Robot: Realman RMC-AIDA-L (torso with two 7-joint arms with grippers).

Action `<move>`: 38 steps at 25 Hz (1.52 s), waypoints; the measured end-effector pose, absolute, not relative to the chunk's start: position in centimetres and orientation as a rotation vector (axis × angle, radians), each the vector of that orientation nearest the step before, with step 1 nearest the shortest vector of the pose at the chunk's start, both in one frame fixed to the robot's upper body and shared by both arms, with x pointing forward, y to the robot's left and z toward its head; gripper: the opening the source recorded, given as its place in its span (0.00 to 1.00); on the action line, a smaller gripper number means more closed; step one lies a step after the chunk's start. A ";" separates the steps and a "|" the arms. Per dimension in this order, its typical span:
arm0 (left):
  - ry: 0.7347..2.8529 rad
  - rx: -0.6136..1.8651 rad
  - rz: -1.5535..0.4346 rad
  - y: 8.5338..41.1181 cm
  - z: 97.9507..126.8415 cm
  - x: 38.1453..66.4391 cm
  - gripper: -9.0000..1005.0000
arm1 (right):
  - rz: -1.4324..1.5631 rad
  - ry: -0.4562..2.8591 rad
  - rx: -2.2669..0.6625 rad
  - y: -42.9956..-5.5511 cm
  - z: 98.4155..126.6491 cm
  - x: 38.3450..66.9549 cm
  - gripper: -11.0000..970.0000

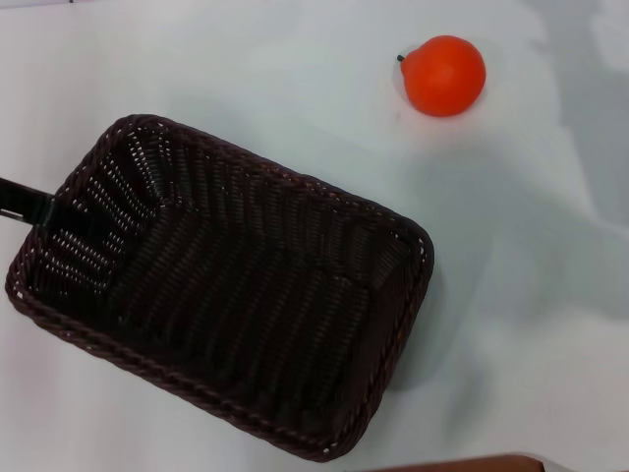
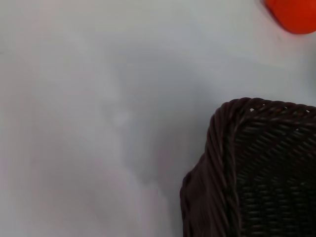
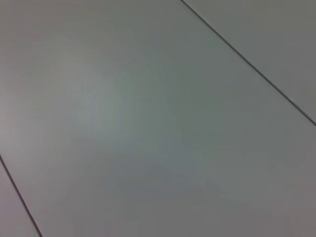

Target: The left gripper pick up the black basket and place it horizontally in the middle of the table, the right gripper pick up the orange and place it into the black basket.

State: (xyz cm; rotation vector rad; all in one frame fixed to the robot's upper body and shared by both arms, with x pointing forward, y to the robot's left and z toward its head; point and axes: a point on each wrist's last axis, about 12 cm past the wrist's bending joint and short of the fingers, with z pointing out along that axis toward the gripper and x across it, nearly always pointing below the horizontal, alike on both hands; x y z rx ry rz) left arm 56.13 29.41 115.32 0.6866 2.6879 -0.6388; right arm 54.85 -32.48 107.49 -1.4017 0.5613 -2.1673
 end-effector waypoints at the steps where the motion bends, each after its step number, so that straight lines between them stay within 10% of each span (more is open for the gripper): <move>1: 2.688 0.685 -0.642 29.3 115.2 56.1 0.57 | -2.167 0.561 -1.402 -32.5 107.5 54.8 0.97; 12: 2.698 0.646 -0.666 29.3 115.1 56.1 0.13 | -2.149 0.578 -1.425 -32.4 107.2 54.9 0.97; 38: 2.569 0.029 -1.021 30.1 114.4 54.5 0.13 | -2.135 0.605 -1.461 -32.6 106.9 55.2 0.97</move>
